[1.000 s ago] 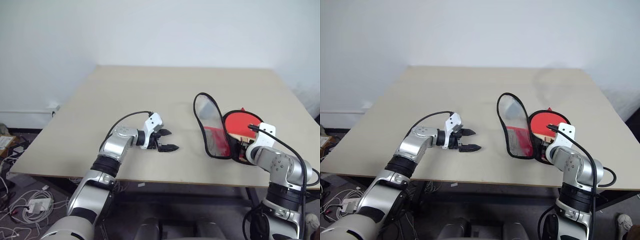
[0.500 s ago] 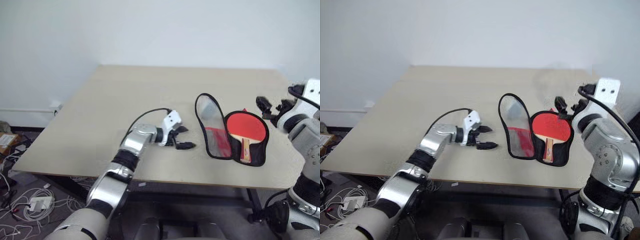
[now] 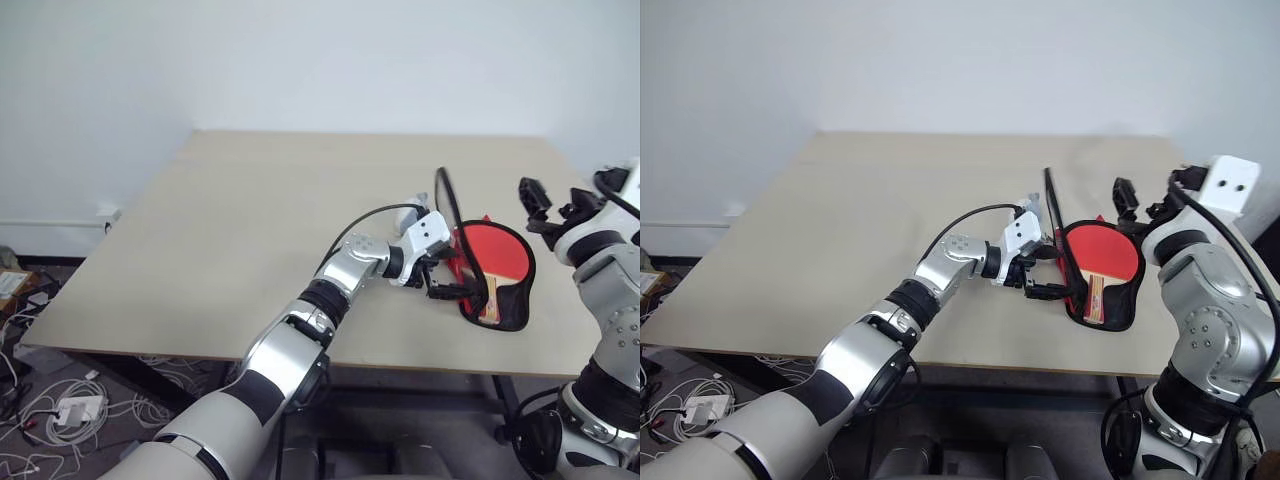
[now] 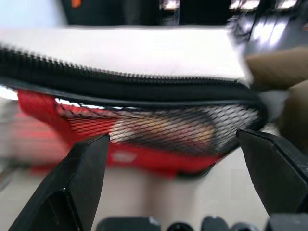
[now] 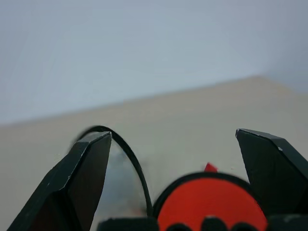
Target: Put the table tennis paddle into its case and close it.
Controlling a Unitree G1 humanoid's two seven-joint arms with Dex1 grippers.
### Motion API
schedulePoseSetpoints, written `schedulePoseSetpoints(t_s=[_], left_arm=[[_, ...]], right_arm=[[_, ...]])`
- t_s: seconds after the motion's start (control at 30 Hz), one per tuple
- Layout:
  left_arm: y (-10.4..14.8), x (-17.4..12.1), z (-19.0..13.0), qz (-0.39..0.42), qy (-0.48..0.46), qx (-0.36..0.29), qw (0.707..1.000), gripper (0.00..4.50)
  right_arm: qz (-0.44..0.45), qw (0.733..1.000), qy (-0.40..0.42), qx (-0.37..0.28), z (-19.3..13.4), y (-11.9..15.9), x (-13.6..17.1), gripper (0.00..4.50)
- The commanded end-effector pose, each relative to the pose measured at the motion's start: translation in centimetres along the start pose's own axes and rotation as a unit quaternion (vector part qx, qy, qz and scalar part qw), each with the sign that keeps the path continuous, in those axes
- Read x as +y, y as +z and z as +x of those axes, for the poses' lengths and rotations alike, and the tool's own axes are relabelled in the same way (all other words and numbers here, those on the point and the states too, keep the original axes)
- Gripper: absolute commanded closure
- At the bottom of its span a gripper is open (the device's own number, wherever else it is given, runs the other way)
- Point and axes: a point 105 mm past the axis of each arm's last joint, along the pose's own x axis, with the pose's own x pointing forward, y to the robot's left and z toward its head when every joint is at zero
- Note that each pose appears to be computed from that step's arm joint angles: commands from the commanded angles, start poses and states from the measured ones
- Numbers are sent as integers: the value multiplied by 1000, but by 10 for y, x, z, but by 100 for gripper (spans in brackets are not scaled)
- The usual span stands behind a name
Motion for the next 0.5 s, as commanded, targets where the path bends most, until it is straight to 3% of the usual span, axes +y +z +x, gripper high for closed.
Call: schedulePoseSetpoints(t_s=[0.03, 0.17, 0.3, 0.5], left_arm=[[13, -22, 18, -6, -43, -37, 998, 0], [1, -25, 4, -55, -57, -44, 996, 0], [-7, -22, -32, -66, -66, -42, 995, 0], [-11, -9, -97, -80, -30, -29, 996, 0]], right_arm=[[-3, 999, 3, -46, -5, 20, 4, 1], [-3, 1000, 3, -29, -5, 11, 4, 1], [5, 1000, 11, -5, -2, -3, 8, 1], [-31, 994, 53, 92, 8, -58, 33, 1]])
